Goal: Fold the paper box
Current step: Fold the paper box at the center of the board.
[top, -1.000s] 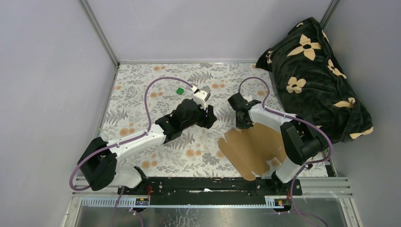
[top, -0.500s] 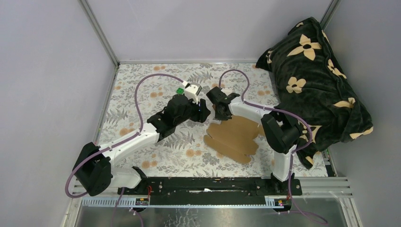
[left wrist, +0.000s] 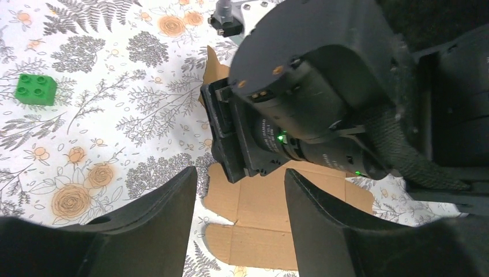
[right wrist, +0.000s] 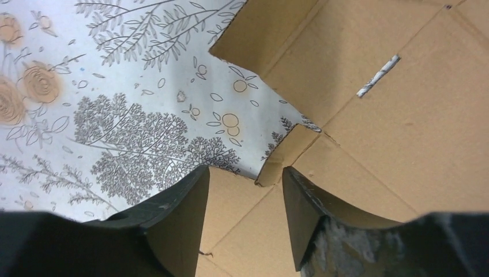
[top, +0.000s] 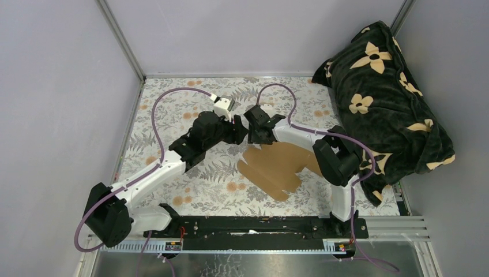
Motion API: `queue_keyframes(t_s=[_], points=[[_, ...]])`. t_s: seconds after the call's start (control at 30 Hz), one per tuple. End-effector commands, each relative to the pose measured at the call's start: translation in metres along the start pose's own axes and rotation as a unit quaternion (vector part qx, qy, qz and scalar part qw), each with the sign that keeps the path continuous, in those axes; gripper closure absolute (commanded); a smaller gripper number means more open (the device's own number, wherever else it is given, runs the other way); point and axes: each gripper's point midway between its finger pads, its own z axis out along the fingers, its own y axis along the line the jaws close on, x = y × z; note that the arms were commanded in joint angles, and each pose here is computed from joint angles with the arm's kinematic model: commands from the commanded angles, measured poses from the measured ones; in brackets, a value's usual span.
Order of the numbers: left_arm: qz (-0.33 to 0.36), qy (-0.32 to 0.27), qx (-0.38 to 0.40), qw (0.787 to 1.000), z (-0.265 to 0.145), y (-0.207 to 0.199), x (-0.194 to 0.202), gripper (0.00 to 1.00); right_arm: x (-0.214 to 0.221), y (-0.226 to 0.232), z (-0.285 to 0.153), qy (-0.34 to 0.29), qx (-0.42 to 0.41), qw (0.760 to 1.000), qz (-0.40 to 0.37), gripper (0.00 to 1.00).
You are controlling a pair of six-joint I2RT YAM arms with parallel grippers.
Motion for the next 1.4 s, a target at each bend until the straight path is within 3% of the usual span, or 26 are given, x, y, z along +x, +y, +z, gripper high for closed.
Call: queue_keyframes(t_s=[0.0, 0.27, 0.4, 0.57, 0.7, 0.87, 1.37], points=[[-0.001, -0.004, 0.005, 1.0, -0.01, -0.001, -0.007, 0.36, -0.06, 0.012, -0.059, -0.085, -0.061, 0.994, -0.041, 0.4], [-0.037, 0.041, 0.059, 0.997, -0.013, -0.03, 0.018, 0.38, -0.119, -0.09, -0.086, -0.13, -0.149, 0.98, 0.006, 0.39], [-0.042, 0.065, 0.081, 0.994, -0.014, -0.056, 0.038, 0.45, -0.132, -0.124, -0.069, -0.117, -0.119, 0.986, -0.008, 0.39], [-0.049, 0.11, 0.084, 0.989, -0.011, -0.081, 0.081, 0.54, -0.142, -0.16, -0.04, -0.107, -0.12, 0.986, 0.048, 0.39], [-0.086, 0.135, 0.084, 0.984, -0.004, -0.085, 0.115, 0.61, -0.136, -0.172, -0.017, -0.09, -0.121, 0.986, 0.069, 0.4], [-0.109, 0.16, 0.061, 0.979, 0.006, -0.078, 0.152, 0.63, -0.12, -0.178, -0.001, -0.078, -0.117, 0.987, 0.075, 0.41], [-0.123, 0.203, 0.01, 0.971, 0.035, -0.059, 0.192, 0.63, -0.067, -0.181, 0.015, -0.025, -0.136, 0.988, 0.068, 0.41]])
